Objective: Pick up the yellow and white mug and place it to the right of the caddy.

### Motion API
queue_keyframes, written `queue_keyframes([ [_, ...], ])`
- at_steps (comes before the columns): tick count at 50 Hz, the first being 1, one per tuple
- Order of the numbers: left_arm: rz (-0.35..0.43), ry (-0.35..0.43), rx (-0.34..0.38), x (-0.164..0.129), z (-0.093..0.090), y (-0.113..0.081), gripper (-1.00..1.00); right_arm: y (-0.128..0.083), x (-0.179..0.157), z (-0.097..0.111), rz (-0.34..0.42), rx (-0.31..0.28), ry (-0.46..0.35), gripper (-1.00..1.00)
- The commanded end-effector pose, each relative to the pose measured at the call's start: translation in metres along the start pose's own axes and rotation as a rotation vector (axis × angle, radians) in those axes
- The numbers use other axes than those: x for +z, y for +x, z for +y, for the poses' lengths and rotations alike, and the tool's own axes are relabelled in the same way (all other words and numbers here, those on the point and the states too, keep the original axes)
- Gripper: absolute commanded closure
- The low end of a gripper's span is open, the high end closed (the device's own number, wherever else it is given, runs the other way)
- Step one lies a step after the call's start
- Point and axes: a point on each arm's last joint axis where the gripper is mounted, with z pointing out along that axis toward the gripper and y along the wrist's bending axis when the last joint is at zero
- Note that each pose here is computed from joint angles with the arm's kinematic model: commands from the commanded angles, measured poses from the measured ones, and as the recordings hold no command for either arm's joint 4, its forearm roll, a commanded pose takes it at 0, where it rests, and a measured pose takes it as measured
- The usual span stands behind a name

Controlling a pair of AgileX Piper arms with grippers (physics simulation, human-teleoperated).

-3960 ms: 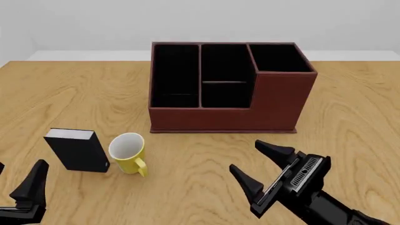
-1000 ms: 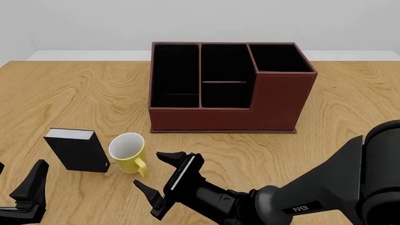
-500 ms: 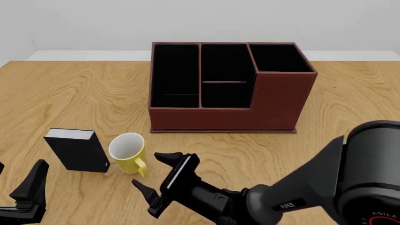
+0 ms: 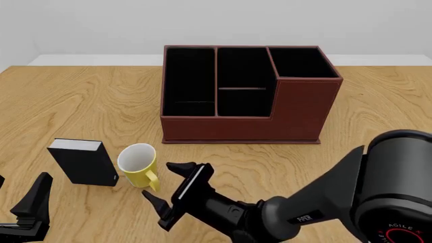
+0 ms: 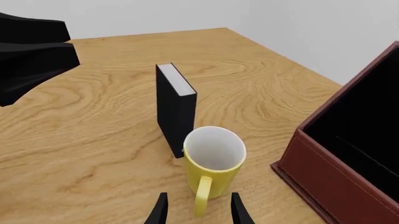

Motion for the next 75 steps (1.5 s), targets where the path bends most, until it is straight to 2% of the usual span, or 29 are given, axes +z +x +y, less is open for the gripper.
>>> queue_keyframes([
  [1, 0.000, 0.000, 0.000, 0.000, 0.000, 0.000, -1.00, 0.002, 0.003, -0.001, 0.001, 0.004, 0.003, -1.00],
  [55, 0.000, 0.000, 0.000, 0.000, 0.000, 0.000, -1.00, 0.016, 0.024, -0.004, 0.011, 0.034, 0.014, -1.00],
  [56, 0.000, 0.000, 0.000, 0.000, 0.000, 0.000, -1.00, 0.016, 0.024, -0.005, 0.010, 0.033, 0.015, 1.00],
  [75, 0.000, 0.000, 0.000, 0.000, 0.000, 0.000, -1.00, 0.018, 0.023, -0.006, 0.015, 0.036, 0.018, 1.00],
])
